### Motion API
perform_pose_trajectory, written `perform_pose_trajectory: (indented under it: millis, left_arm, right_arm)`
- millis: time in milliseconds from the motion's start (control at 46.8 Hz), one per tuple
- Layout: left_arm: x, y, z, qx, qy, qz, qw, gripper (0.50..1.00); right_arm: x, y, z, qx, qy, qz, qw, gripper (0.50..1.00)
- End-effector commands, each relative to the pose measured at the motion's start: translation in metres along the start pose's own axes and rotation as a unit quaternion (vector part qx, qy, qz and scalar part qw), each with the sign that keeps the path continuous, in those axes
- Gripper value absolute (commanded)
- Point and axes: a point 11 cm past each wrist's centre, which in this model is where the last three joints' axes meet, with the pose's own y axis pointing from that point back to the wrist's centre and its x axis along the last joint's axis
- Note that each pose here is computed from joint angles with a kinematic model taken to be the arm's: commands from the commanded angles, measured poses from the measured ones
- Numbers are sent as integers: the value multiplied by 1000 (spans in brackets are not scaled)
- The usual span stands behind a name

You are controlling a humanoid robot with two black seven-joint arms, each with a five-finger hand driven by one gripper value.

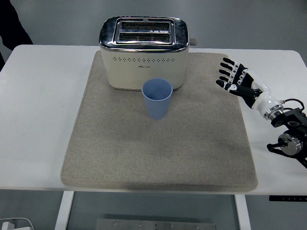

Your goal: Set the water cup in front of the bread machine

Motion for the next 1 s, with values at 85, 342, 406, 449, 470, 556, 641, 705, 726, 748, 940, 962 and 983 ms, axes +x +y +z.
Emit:
perform_pose_trajectory:
  millis: [85,342,406,449,470,556,641,705,726,748,940,962,983]
  left_arm:
    - [0,0,0,0,0,0,1000,1000]
    - [0,0,0,0,1,0,1000,1000]
    - [0,0,0,0,1,0,1000,1000]
    - [0,0,0,0,1,0,1000,1000]
    - [0,0,0,0,1,0,1000,1000]
    - [0,0,0,0,1,0,1000,1000]
    - [0,0,0,0,2,0,1000,1000]
    - [0,0,0,0,2,0,1000,1000]
    - [0,0,0,0,2,0,1000,1000]
    - [0,0,0,0,2,0,1000,1000]
    - [0,0,0,0,2,0,1000,1000]
    - [0,0,-1,0,2,1,1000,1000]
    - [0,0,0,0,2,0,1000,1000]
  right_arm:
    - [4,-5,-3,-8,-43,23,999,901]
    - [9,-27,-14,-40,-109,61,991,909]
    - [4,-33,-17,-36,-110,57,992,911]
    - [2,-36,-20,-31,-111,56,992,913]
    - [-2,-38,-21,-28,-113,53,992,913]
    - [-9,-46,-28,-21,-113,46,992,913]
    - [-9,-48,-29,-20,-113,48,992,913]
    - [-12,-50,-27,-22,-115,46,992,913]
    - [-14,-51,-27,-23,-116,45,992,913]
    - [-16,-52,-25,-24,-116,44,992,913]
    - [-21,-55,-17,-31,-119,45,991,913]
    - [-22,-55,-16,-33,-120,45,991,913]
    - [-23,-55,-16,-32,-119,44,991,913]
